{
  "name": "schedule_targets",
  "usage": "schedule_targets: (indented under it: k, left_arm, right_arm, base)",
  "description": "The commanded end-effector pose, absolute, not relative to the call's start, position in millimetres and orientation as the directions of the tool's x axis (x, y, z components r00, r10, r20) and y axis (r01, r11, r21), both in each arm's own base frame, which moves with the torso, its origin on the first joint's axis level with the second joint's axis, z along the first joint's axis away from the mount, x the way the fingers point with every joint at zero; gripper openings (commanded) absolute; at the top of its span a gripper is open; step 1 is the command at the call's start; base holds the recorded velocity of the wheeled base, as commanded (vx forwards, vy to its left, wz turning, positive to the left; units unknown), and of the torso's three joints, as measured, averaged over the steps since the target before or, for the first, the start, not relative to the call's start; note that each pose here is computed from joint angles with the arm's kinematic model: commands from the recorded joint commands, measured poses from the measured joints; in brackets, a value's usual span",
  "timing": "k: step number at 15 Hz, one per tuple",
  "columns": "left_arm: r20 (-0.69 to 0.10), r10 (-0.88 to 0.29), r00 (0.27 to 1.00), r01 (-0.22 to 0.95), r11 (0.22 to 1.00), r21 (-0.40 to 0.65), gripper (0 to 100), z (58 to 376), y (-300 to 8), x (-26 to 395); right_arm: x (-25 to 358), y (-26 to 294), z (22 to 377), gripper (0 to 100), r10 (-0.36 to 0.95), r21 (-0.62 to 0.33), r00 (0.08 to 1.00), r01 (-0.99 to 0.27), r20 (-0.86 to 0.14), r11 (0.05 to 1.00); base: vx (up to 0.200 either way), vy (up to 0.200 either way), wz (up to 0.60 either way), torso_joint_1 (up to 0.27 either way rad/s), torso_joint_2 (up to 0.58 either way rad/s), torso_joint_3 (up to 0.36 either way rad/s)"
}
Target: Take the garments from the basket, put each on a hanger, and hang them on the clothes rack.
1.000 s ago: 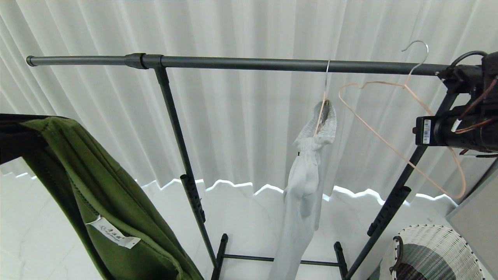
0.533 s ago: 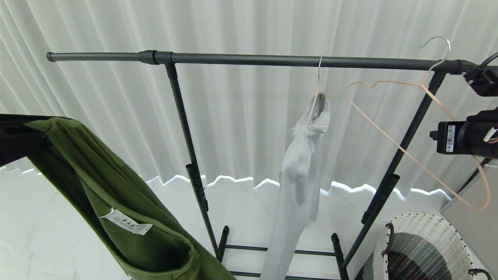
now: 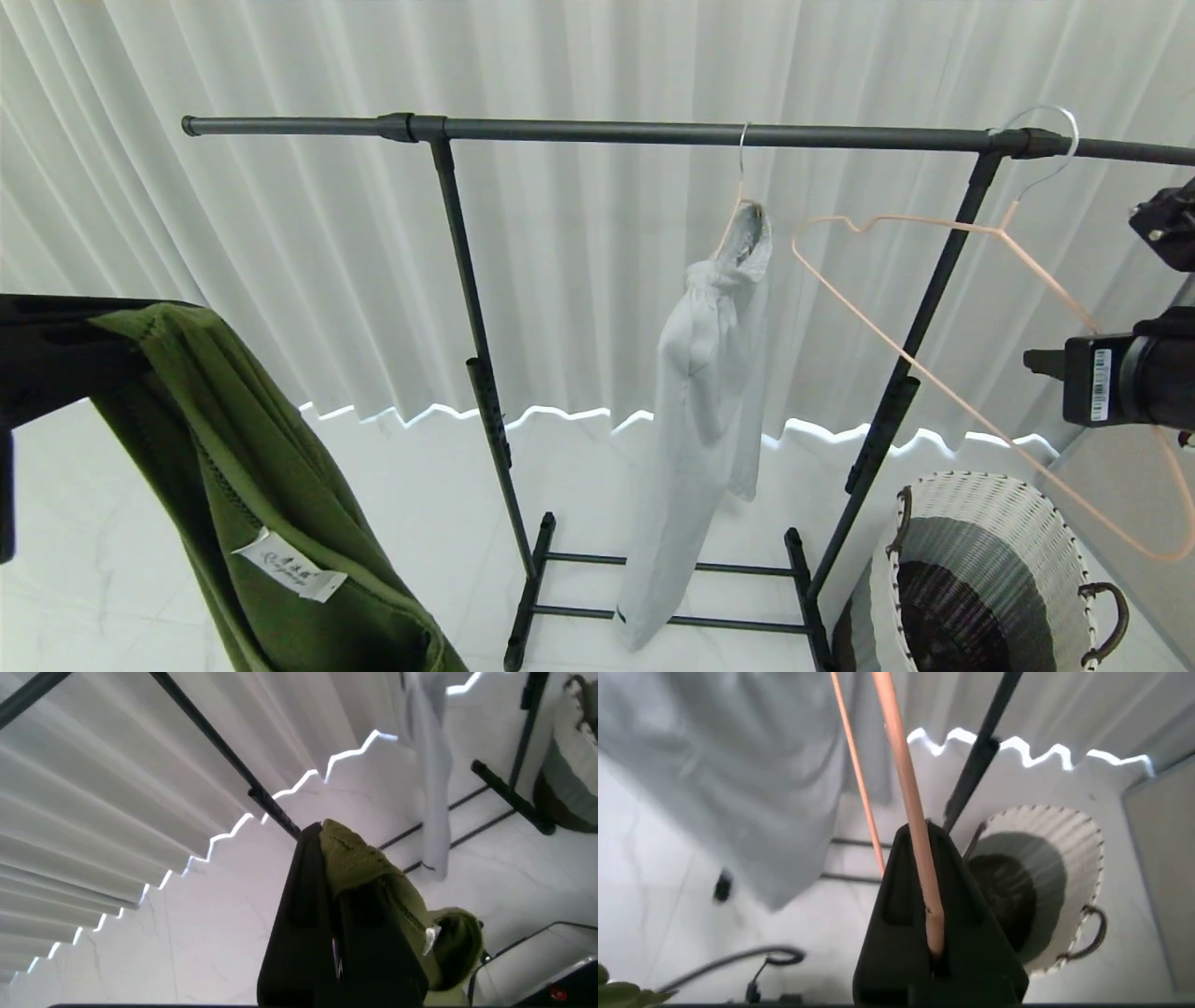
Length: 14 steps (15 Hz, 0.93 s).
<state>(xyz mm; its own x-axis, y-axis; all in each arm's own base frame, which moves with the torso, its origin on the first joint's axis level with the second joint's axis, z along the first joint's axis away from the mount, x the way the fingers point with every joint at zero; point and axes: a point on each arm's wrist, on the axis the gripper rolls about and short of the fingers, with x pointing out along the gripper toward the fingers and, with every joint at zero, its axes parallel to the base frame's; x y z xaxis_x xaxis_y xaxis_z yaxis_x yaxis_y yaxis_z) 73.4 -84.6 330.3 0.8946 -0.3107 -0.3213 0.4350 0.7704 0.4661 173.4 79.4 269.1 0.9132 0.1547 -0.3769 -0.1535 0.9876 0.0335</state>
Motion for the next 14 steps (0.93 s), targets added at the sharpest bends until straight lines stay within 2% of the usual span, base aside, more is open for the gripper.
schedule_targets:
  k: [1, 6, 11, 14]
  left_arm:
    - [-0.344, -0.302, 0.889, 0.443, 0.758, 0.478, 0, 326, -92, 79]
    - [-0.408, -0.201, 0.891, 0.403, 0.763, 0.505, 0, 318, -116, 109]
    - [-0.368, 0.019, 0.93, 0.146, 0.899, 0.413, 0, 316, -155, 166]
    - [-0.379, 0.04, 0.925, 0.121, 0.912, 0.391, 0, 311, -167, 178]
  right_arm:
    - [147, 88, 273, 0, 0.269, 0.048, 0.899, -0.269, -0.346, 0.962]
    - [105, 113, 266, 0, 0.509, 0.049, 0.786, -0.528, -0.351, 0.848]
    - [74, 123, 257, 0, 0.659, 0.056, 0.659, -0.69, -0.363, 0.721]
    - [63, 129, 257, 0, 0.716, 0.062, 0.597, -0.751, -0.361, 0.657]
  base:
    - [0.0, 0.0, 0.0, 0.0, 0.0, 0.0]
    - [0.0, 0.0, 0.0, 0.0, 0.0, 0.0]
    - [0.0, 0.0, 0.0, 0.0, 0.0, 0.0]
    - [0.0, 0.0, 0.0, 0.0, 0.0, 0.0]
